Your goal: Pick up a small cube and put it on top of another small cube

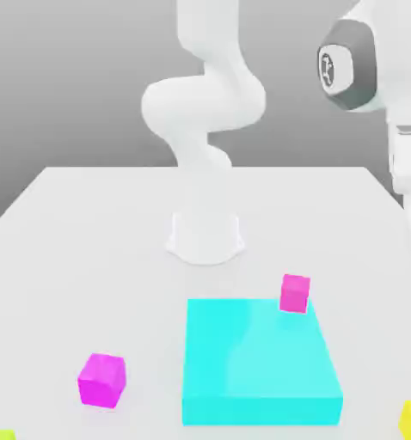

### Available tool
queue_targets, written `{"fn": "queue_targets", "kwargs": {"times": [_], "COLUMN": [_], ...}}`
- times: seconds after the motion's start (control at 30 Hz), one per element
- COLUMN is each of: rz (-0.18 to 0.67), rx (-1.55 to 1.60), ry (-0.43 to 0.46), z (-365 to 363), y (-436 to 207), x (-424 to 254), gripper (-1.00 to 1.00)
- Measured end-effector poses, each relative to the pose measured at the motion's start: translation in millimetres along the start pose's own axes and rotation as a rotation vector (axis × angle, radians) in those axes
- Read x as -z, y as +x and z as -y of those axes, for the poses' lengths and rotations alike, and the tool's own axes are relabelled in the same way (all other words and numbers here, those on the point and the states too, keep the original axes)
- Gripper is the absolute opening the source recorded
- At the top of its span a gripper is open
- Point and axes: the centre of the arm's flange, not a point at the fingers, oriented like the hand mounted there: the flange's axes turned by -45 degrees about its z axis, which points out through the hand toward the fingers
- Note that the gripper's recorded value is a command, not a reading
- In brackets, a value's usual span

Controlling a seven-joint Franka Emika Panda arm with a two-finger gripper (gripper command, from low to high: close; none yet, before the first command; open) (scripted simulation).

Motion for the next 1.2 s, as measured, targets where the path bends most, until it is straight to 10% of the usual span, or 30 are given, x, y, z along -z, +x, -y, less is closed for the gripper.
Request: {"fn": "queue_targets", "kwargs": {"times": [0.4,0.43,0.8,1.2], "rz": [0.178,0.179,0.182,0.227], "rx": [0.393,0.394,0.381,-0.286], "ry": [0.093,0.093,0.091,-0.001], "z": [59,60,53,-44], "y": [10,8,13,-259], "x": [-197,-206,-151,-48], "gripper": [0.00,-1.00,-1.00,-1.00]}}
